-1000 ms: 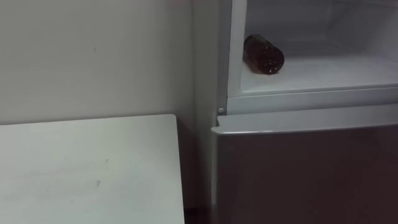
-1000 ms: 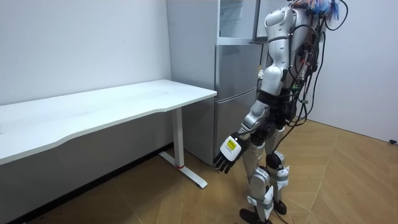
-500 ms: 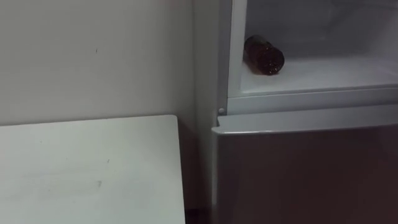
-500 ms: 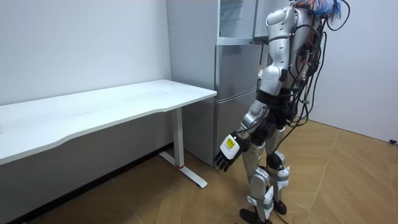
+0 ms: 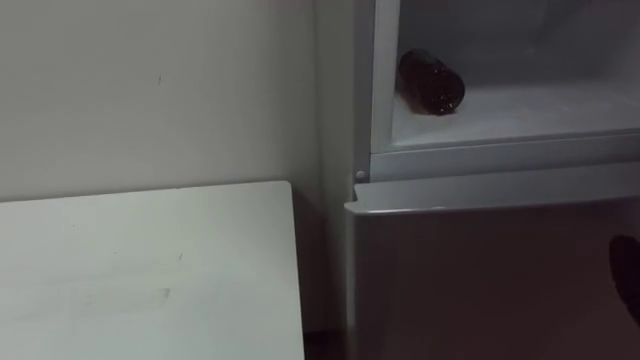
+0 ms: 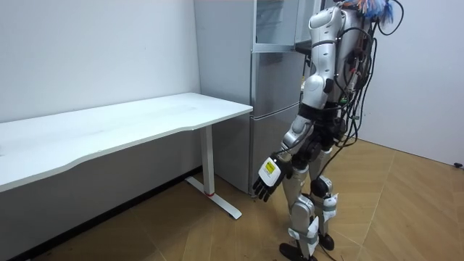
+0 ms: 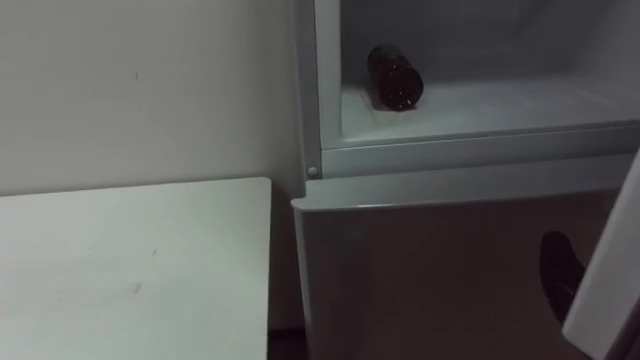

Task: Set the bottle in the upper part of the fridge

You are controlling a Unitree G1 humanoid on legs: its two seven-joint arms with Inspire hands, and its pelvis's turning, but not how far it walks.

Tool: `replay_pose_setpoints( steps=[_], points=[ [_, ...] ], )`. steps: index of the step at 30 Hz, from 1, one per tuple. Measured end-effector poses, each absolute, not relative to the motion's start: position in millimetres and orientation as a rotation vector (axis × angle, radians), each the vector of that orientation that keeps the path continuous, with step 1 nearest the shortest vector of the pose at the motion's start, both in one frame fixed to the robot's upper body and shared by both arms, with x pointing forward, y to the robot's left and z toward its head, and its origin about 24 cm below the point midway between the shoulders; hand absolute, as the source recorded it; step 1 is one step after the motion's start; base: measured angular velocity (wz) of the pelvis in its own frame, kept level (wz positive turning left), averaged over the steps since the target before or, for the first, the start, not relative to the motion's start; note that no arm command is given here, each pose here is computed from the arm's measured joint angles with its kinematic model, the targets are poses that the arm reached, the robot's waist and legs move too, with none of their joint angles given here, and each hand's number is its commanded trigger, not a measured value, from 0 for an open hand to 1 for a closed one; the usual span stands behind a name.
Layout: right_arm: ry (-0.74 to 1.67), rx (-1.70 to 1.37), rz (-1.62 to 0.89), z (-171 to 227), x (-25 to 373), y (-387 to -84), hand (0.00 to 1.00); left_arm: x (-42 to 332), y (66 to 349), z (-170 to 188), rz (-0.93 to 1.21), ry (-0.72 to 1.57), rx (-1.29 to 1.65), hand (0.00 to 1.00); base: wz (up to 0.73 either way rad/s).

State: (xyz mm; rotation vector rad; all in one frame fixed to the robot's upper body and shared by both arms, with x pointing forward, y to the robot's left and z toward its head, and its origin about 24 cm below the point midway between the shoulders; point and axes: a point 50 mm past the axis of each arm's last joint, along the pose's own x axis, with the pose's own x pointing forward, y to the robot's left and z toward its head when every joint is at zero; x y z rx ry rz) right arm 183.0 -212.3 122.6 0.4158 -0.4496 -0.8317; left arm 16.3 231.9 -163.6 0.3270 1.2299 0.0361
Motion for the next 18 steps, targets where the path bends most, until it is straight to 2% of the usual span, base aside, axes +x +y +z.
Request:
replay_pose_setpoints(
  steps=[18],
  points=[
    [-0.439, 0.397, -0.795, 120.1, 183.9, -211.0, 0.00, 15.6, 231.3, -165.4, -0.014, 1.259, 0.323, 0.00, 0.00]
  ],
)
